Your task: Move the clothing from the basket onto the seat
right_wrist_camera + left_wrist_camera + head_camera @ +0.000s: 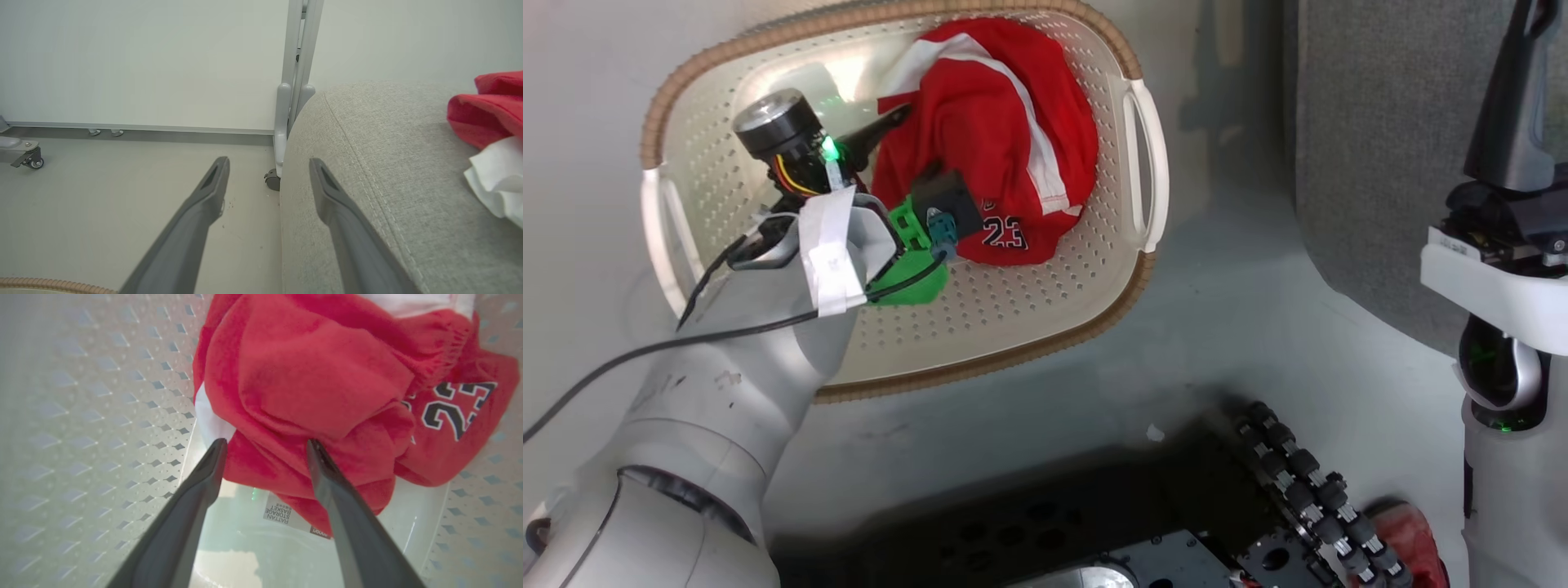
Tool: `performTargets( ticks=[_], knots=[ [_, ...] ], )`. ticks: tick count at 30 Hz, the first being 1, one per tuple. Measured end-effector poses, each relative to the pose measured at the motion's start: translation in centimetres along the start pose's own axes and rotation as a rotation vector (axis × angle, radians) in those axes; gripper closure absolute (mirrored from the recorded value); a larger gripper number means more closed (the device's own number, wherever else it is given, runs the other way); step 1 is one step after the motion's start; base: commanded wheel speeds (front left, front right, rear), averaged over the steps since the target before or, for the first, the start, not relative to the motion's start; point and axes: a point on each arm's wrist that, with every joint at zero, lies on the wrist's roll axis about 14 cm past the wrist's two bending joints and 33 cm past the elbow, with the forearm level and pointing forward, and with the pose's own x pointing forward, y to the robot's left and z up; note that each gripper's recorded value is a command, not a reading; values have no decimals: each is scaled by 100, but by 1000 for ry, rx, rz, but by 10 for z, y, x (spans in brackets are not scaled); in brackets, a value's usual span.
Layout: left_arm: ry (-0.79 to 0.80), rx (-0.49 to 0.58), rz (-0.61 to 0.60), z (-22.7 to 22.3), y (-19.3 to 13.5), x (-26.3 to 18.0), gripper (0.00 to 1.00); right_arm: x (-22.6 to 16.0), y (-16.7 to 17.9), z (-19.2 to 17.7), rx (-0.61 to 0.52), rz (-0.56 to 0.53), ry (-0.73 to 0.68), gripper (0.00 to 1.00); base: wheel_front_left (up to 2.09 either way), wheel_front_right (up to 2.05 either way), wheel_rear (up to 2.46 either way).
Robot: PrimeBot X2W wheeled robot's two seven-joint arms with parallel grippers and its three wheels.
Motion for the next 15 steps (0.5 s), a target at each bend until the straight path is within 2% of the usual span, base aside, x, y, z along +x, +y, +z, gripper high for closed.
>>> performTargets(
  ticks=[4,15],
  knots=[
    [72,20,8,-15,0,9,0,0,2,-6,-5,8,14,0,0,0,0],
    [106,-28,-32,-21,-8,21,0,-3,1,-8,-23,8,29,0,0,0,0]
  ],
)
